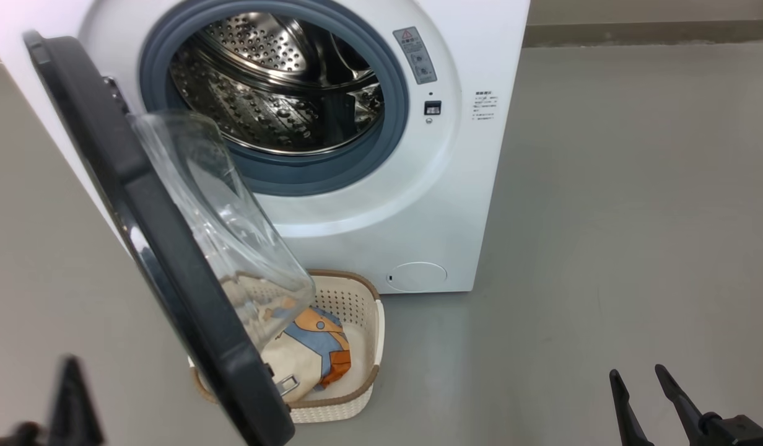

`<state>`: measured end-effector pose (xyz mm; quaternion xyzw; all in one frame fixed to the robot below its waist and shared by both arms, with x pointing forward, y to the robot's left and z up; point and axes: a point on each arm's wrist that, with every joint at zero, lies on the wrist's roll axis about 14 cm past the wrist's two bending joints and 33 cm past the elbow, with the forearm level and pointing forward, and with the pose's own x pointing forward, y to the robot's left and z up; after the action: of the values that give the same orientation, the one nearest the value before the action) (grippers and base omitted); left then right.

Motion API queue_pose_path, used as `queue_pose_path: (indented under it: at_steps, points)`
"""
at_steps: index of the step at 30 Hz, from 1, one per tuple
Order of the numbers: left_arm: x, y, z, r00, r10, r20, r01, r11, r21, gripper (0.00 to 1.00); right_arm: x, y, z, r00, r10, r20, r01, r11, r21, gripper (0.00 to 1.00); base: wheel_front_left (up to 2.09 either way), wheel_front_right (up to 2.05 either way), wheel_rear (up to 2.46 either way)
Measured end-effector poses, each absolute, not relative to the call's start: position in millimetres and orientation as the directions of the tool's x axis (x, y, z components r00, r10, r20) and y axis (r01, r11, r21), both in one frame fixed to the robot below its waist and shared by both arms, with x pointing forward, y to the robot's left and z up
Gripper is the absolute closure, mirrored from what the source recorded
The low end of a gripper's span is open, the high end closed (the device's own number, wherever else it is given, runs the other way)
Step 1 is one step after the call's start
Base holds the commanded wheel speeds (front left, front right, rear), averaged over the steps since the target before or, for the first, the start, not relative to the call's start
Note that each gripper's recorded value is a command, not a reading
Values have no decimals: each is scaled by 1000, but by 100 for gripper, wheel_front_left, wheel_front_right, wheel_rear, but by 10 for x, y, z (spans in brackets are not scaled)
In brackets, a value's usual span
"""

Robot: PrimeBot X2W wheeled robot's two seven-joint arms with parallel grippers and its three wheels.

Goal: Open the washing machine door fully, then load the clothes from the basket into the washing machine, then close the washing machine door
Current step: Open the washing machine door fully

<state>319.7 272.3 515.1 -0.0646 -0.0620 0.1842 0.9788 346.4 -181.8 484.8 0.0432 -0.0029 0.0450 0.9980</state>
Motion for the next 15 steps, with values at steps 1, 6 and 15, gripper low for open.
queue_pose_path:
  at_steps: [1, 6, 15]
  points:
    - [3183, 2789, 5262, 911, 392, 131, -372, 916, -151, 100, 3466, -1815, 4850, 996, 90, 10, -90, 992, 86, 0, 0, 0, 0]
    - [3129, 2880, 6076, 827, 420, 374, -393, 907, -149, 100, 3430, -1771, 4803, 995, 101, -5, -100, 991, 92, 0, 0, 0, 0]
    - [2965, 2057, 7471, 712, 145, 687, -87, 989, -118, 100, 3467, -1642, 4810, 992, 129, -1, -128, 986, 106, 0, 0, 0, 0]
